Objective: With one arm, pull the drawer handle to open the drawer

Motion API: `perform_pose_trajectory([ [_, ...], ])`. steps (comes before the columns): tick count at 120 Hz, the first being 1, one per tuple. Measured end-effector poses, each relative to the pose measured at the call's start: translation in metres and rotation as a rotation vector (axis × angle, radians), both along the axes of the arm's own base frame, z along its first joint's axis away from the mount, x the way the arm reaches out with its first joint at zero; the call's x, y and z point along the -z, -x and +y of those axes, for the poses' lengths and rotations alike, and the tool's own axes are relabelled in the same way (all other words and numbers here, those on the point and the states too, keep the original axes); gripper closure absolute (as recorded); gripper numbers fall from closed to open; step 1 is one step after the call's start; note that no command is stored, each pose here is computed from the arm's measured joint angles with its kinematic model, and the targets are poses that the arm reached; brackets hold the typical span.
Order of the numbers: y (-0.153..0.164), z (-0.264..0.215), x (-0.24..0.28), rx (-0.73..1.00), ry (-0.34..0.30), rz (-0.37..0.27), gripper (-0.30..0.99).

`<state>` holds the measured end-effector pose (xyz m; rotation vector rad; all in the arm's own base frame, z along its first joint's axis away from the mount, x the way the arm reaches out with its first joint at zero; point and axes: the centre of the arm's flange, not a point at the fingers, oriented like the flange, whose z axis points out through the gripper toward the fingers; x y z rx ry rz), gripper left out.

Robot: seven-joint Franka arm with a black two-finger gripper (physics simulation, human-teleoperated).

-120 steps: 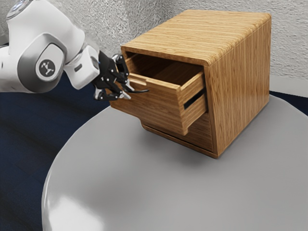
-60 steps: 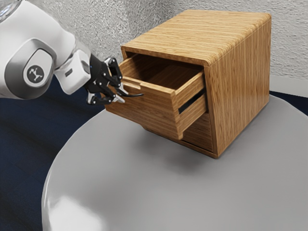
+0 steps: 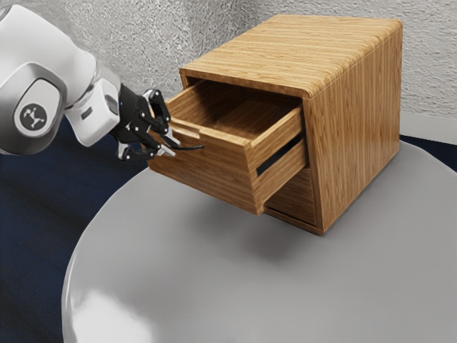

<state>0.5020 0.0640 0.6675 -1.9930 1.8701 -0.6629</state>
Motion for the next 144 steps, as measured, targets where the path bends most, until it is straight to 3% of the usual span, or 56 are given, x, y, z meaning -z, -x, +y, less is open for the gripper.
perform_pose_trajectory([
  [49,0.019,0.001,0.001,0.011,-0.055,-0.003,0.68],
  [144,0.058,0.002,-0.001,0.004,-0.062,-0.022,0.70],
])
